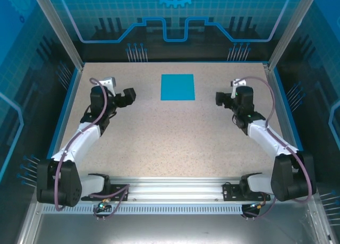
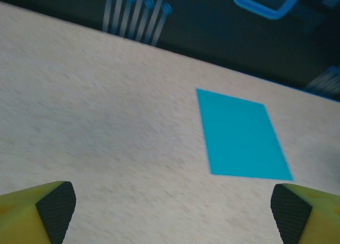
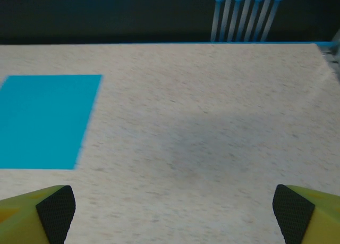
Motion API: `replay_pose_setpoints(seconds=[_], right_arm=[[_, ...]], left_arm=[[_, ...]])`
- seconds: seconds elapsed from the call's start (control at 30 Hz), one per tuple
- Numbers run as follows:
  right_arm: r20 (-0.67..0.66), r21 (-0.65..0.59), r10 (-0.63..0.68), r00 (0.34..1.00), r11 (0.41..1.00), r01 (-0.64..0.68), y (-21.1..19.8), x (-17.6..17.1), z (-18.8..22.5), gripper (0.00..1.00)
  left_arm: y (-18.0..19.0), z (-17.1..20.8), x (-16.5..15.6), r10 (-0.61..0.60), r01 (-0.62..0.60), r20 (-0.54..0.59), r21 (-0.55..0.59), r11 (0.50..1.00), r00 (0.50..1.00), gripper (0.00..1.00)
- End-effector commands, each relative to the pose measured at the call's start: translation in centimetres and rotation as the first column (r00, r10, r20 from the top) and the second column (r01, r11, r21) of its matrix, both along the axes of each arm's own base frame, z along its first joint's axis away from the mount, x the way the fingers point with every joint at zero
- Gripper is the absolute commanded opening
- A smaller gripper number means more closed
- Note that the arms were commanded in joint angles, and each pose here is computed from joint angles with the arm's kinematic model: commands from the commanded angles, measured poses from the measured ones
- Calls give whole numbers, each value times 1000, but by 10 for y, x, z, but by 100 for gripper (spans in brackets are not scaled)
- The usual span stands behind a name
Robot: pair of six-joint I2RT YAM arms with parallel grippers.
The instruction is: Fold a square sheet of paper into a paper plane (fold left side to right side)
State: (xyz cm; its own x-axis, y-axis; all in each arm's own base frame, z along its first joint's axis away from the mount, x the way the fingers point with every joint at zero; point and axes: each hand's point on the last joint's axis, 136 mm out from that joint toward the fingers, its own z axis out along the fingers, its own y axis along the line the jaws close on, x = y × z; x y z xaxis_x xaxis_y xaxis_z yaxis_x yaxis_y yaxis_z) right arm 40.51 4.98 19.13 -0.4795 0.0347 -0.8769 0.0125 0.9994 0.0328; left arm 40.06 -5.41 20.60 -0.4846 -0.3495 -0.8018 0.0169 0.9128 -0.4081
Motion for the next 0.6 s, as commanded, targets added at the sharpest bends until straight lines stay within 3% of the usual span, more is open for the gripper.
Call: replay_pose_setpoints(seconds=[0.0,0.13,0.23,0.43,0.57], right_arm=[[-273,43,32,962,999,-21,38,-23,-38,100],[-377,87,107,920,993,-80,93,5,-46,99],[-425,103,169,889,985,-138,131,32,-57,100],[-483,137,170,859,984,-117,167,87,-96,99],[-526,145,123,841,988,-54,171,115,-121,99]], left_arm=[[-58,-39,-19,-163,129,-295,-134,983,941,98],[-110,-56,-3,-288,220,-405,-206,954,868,98],[-145,-62,12,-367,267,-414,-279,922,833,96],[-180,-93,38,-416,278,-475,-333,901,776,82],[-189,-106,63,-413,267,-488,-342,901,769,73]])
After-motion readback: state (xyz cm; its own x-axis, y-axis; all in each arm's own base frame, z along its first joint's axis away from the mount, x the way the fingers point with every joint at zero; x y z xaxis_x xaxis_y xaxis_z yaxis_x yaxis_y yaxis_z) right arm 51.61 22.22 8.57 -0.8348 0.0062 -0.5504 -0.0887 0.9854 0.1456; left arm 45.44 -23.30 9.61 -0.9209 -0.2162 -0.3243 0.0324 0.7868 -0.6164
